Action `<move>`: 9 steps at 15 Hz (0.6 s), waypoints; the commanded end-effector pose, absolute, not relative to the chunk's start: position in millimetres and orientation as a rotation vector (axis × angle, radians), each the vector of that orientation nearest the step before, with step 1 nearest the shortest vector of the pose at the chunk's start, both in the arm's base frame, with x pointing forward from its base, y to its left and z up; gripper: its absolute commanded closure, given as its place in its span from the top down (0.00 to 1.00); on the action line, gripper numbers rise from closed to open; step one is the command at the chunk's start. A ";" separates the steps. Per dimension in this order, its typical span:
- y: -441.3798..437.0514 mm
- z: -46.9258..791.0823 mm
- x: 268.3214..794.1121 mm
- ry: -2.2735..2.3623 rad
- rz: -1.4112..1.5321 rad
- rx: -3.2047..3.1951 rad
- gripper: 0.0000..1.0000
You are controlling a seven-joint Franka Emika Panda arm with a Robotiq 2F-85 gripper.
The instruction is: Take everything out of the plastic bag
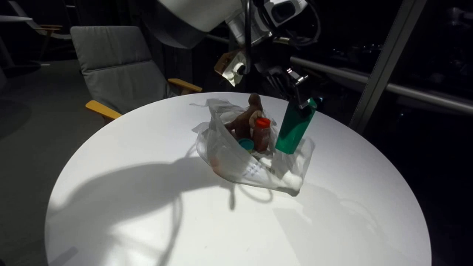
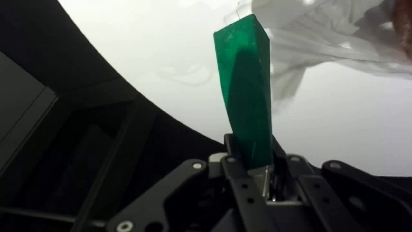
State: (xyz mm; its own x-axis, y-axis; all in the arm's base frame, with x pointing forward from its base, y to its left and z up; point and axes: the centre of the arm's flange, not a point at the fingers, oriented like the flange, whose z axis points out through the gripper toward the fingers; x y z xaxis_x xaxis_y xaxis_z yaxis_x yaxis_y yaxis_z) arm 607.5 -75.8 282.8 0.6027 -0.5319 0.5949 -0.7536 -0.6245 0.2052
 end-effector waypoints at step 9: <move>-83.2 173.7 587.7 -1.083 0.795 2.314 0.06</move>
State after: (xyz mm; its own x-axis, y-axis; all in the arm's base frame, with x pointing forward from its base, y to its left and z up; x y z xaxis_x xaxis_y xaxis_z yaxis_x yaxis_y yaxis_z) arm 575.0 -84.4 201.9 0.5451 -0.5380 0.6430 -0.7920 -0.5820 0.1844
